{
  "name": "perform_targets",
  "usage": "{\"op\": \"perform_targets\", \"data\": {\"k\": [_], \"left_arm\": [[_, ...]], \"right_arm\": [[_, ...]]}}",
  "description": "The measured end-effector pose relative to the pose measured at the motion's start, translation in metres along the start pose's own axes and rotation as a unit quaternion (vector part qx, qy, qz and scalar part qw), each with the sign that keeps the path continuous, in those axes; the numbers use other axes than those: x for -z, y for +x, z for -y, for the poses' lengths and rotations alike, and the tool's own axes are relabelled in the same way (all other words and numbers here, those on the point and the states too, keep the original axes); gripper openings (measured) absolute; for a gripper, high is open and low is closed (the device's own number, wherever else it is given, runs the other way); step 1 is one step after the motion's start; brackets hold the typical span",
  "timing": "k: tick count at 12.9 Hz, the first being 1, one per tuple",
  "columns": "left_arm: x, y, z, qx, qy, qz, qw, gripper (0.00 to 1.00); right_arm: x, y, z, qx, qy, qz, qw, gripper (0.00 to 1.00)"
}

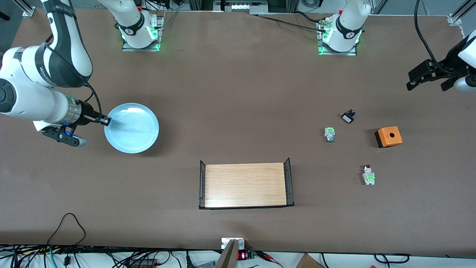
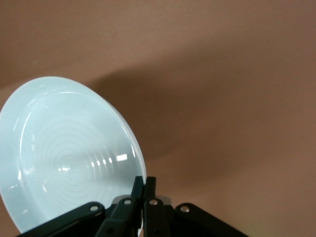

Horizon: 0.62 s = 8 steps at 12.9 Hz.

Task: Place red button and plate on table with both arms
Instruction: 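Lift the plate off the wooden tray and carry it with the right gripper, then lower the plate onto the table and open the right gripper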

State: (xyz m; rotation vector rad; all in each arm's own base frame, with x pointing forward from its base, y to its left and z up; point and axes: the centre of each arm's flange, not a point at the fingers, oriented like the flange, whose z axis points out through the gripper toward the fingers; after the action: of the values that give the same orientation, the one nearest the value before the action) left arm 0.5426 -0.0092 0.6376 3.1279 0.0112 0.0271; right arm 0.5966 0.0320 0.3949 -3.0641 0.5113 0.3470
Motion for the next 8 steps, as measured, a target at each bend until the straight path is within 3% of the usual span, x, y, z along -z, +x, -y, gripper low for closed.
{"op": "perform_targets", "data": {"k": [3,8], "left_arm": [[0.0,0.0,0.0,0.0,0.0,-0.002,1.0,1.0],[-0.001,0.001,0.01,0.009,0.0,-0.001,1.0,1.0]], "right_arm": [[-0.04,0.014,-0.044,0.033,0.008,-0.015,0.999,0.02],[-0.105,0.013,-0.081,0.073,0.015,-0.072,0.995,0.02]]}}
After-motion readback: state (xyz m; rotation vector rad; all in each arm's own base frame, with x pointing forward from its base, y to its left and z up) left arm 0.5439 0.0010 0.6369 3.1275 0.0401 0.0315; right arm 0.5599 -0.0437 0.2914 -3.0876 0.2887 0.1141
